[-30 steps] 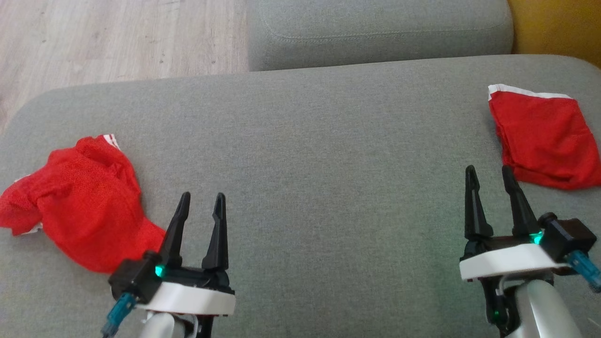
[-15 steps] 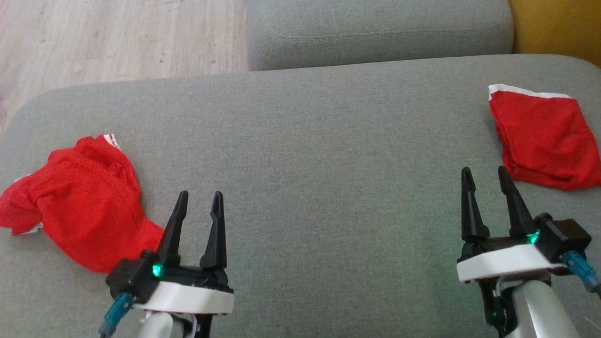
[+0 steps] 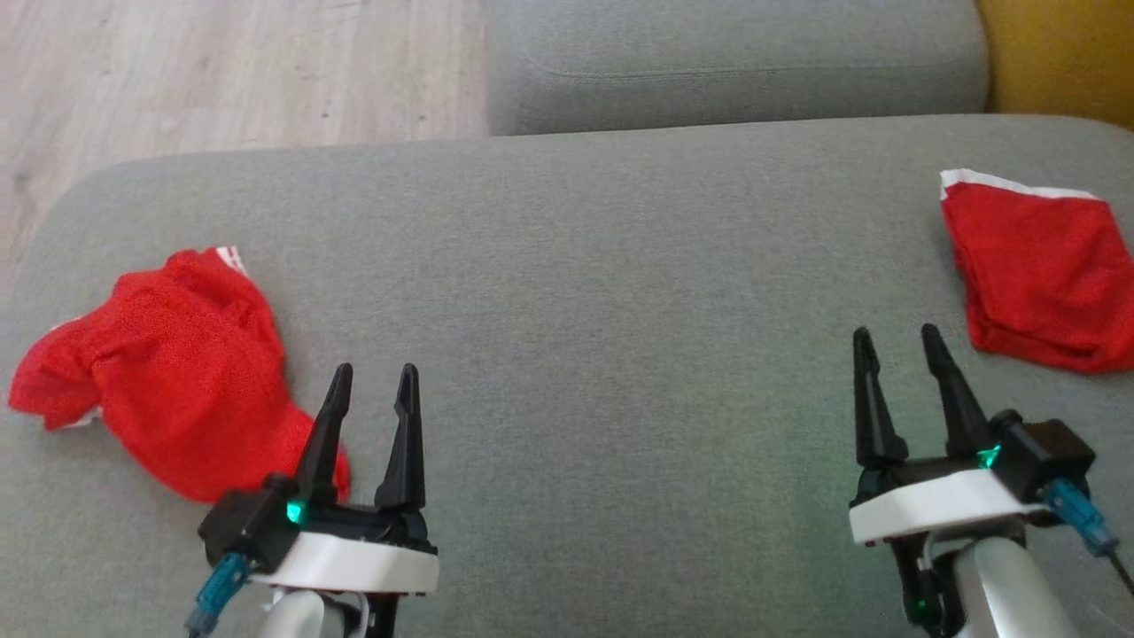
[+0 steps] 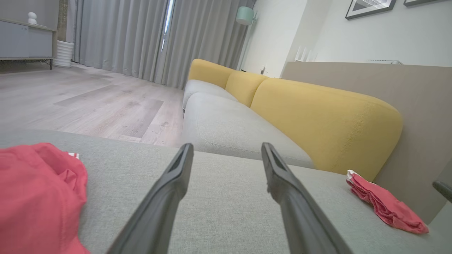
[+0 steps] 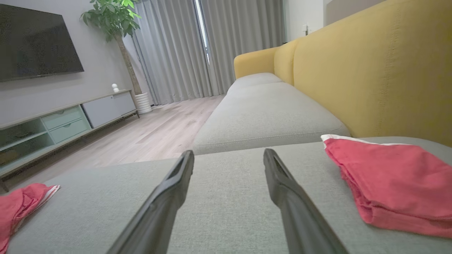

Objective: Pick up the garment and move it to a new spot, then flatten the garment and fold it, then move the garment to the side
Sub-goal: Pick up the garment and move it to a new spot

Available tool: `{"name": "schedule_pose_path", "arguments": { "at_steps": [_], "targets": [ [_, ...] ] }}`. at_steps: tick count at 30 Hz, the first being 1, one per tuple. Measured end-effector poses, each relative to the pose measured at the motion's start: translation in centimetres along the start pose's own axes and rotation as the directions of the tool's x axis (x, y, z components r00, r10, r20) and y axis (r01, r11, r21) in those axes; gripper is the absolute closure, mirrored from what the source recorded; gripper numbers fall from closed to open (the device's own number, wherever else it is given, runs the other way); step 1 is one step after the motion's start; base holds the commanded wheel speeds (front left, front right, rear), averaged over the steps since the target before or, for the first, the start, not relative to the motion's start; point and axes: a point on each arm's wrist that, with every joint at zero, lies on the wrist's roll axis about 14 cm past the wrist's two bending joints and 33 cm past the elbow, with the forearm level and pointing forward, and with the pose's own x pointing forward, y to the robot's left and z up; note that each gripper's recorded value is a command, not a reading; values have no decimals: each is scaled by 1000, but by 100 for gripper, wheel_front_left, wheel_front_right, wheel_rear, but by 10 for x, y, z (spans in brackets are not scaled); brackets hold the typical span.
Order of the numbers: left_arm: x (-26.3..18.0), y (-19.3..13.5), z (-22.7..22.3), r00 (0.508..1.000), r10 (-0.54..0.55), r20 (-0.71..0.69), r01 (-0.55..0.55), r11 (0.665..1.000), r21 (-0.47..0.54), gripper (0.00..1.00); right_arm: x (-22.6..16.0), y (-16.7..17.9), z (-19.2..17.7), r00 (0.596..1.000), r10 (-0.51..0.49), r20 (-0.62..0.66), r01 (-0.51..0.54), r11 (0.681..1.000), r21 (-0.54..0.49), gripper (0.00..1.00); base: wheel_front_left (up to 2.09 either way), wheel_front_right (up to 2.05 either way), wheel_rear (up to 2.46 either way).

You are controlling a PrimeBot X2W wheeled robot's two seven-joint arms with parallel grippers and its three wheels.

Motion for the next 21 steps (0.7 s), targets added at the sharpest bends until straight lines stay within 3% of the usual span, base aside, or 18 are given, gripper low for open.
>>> {"name": "schedule_pose_path", "arguments": {
  "at_steps": [11, 21],
  "targets": [
    [-27, 38, 19, 990, 132, 53, -134, 990, 33, 0, 11, 55, -11, 987, 161, -29, -160, 987, 28, 0, 0, 0, 0],
    [-75, 82, 36, 948, 300, 109, -307, 950, 50, 0, 13, 111, -22, 946, 320, -60, -317, 947, 57, 0, 0, 0, 0]
  ]
}}
